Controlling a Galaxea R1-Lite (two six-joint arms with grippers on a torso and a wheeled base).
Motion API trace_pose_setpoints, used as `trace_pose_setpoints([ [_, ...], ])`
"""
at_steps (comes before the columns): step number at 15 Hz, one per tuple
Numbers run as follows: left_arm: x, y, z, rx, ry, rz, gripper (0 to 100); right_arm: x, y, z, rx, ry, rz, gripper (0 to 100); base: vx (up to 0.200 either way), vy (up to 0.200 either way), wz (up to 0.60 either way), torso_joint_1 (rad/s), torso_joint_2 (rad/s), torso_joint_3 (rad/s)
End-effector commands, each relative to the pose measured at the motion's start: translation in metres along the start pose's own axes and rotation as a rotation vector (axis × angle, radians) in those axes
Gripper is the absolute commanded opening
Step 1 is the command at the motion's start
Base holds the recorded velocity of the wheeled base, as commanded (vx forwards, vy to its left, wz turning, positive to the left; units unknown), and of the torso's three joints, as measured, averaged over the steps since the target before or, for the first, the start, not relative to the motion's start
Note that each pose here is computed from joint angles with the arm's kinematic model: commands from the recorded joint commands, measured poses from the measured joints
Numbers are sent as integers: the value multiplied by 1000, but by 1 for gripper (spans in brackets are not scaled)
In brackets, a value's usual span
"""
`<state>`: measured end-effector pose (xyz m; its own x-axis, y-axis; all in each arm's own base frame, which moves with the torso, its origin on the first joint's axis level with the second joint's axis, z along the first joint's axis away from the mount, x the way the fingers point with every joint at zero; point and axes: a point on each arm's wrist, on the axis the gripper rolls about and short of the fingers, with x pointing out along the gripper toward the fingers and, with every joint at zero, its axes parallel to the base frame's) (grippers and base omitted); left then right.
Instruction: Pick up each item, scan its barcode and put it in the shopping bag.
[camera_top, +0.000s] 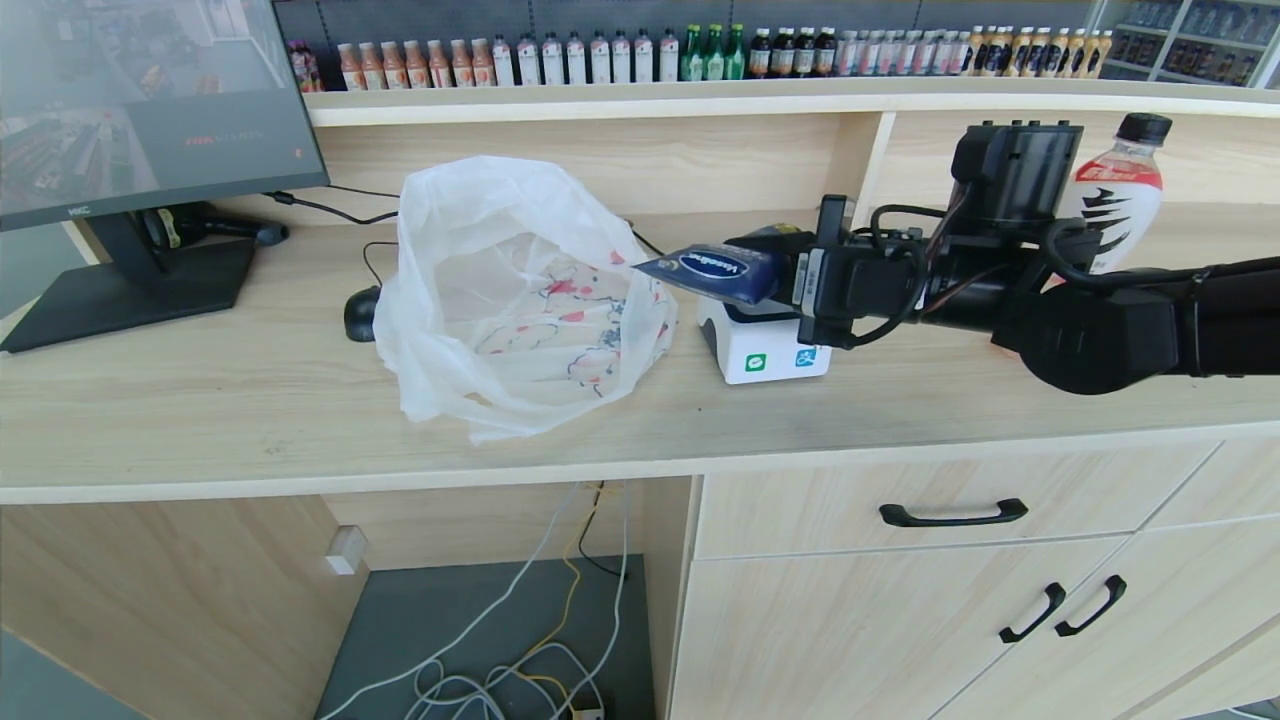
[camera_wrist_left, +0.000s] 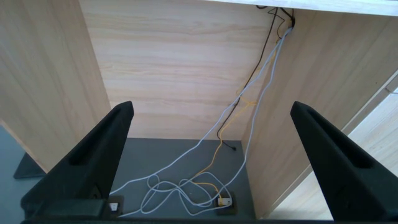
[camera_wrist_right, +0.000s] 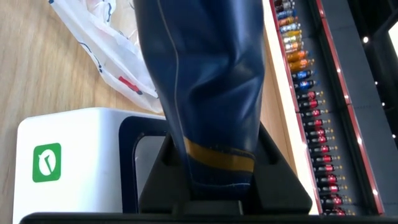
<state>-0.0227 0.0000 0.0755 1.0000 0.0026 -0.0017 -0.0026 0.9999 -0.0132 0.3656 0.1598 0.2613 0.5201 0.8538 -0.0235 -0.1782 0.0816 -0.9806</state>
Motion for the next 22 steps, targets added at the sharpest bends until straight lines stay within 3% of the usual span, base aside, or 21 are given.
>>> trace_pose_setpoints([
  [1, 0, 0, 0, -1, 0, 1, 100, 0, 0, 1, 0, -3, 0, 0, 0, 0, 0, 0, 0, 0],
  [8, 0, 0, 0, -1, 0, 1, 100, -5, -10, 9, -4, -12, -22, 0, 0, 0, 0, 0, 0, 0],
  [14, 0, 0, 0, -1, 0, 1, 100, -2, -24, 37, 88, -80, -59, 0, 0, 0, 0, 0, 0, 0],
  [22, 0, 0, 0, -1, 0, 1, 100, -11, -38, 65, 278, -236, -275, 0, 0, 0, 0, 0, 0, 0],
])
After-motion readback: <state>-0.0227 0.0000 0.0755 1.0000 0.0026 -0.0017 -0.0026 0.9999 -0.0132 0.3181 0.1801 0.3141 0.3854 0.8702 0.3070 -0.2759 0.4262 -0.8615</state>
